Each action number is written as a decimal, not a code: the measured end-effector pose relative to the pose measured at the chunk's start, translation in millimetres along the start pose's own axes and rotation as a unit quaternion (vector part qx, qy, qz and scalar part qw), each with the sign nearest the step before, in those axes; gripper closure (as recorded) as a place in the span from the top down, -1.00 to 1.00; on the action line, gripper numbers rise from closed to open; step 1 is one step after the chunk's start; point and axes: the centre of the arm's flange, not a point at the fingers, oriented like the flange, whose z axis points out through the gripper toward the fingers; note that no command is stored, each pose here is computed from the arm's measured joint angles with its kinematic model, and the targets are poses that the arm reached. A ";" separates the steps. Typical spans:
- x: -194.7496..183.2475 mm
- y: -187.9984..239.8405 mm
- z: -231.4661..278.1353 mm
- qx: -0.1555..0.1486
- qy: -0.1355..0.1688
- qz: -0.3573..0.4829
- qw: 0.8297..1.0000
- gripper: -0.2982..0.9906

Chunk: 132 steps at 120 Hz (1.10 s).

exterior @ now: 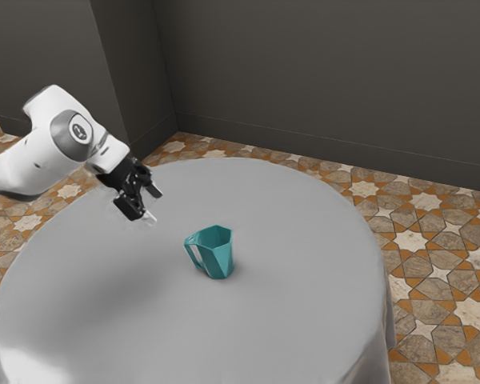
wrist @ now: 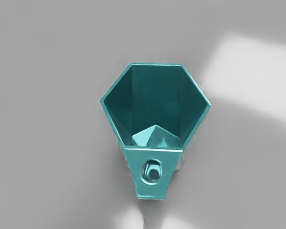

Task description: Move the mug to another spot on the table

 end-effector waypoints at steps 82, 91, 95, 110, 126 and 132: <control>-10.5 -7.4 96.8 -0.046 0.037 0.039 0.998 0.54; -12.3 -7.2 106.6 -0.050 0.040 0.040 0.997 0.54; -13.6 -7.1 109.8 -0.051 0.041 0.040 0.997 0.54; -18.2 -6.7 120.1 -0.053 0.046 0.038 0.997 0.54; -21.5 -4.9 135.1 -0.059 0.051 0.036 0.996 0.54; -22.8 -4.7 140.4 -0.060 0.052 0.035 0.996 0.54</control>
